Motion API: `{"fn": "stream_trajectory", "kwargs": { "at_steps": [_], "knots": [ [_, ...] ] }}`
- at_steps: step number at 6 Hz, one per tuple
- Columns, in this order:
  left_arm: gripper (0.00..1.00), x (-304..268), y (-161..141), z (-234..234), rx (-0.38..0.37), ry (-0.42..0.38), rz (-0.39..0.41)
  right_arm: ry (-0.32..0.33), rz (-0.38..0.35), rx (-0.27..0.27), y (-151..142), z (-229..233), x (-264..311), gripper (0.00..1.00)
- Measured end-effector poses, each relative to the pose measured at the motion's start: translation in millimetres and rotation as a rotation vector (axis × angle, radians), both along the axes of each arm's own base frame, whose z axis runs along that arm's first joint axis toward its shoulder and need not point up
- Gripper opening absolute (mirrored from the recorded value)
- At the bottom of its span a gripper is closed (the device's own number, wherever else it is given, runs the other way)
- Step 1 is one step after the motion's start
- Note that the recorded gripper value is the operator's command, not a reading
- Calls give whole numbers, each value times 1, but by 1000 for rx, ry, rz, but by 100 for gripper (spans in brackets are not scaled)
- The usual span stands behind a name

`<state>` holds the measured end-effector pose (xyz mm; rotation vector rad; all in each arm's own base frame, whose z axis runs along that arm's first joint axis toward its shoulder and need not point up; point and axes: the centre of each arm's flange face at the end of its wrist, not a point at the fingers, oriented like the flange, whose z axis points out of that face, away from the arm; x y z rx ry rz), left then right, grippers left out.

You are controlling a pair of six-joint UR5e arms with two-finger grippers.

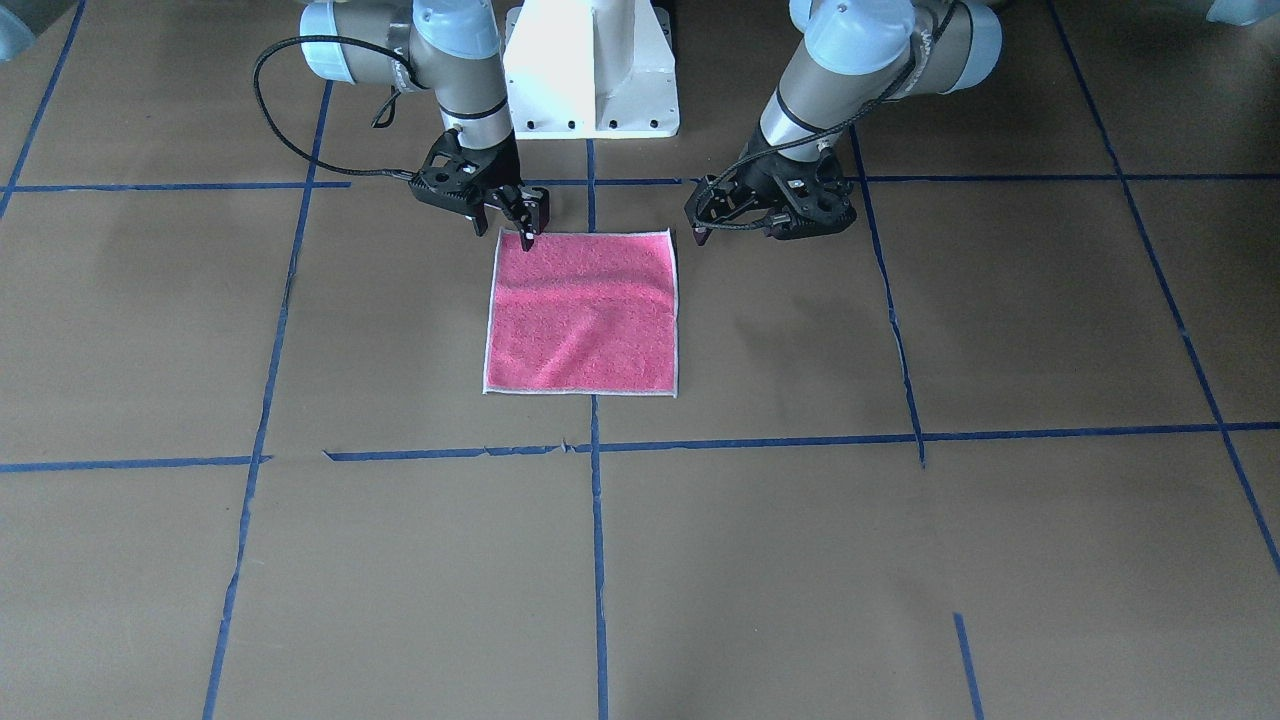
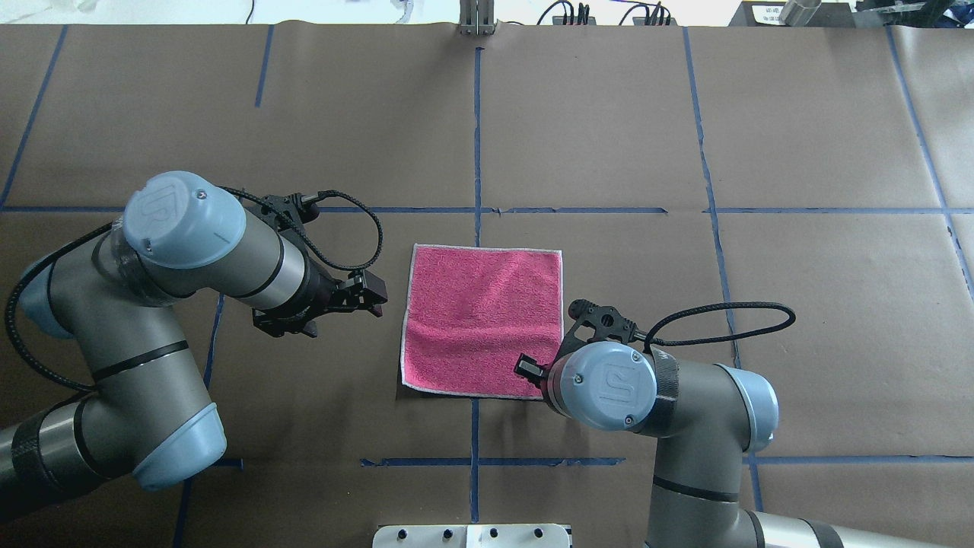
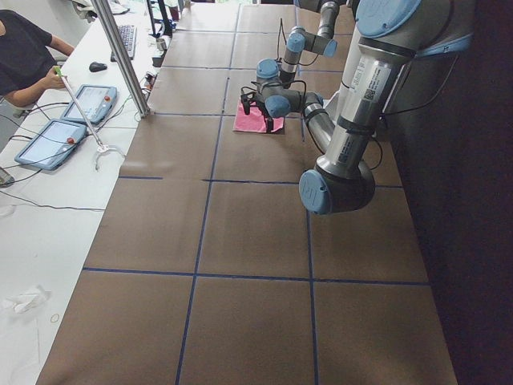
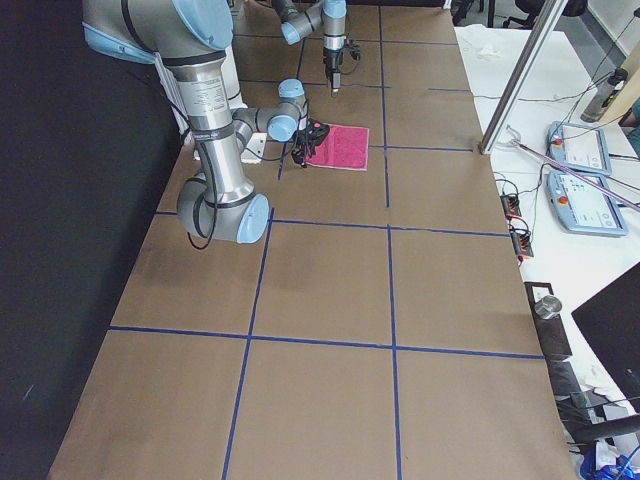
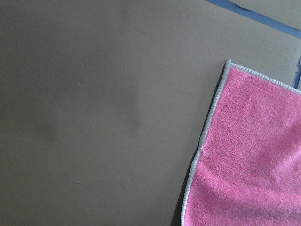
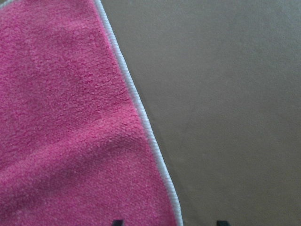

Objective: Fold towel twice with both arms
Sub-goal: 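Lower both grippers and grasp the pink towel's nearer corners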

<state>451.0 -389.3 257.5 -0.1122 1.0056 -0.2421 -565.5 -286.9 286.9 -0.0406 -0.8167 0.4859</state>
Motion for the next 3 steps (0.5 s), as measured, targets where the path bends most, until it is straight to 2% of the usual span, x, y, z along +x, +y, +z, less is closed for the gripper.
{"fn": "stream_trajectory", "kwargs": {
  "at_steps": [2,3],
  "knots": [
    [100,-3,0,-1,1,4,-3,-3,-19,-24,3,1,0,31],
    [100,-5,0,-2,-2,6,-8,-3,-20,-27,4,1,1,9]
  ]
}}
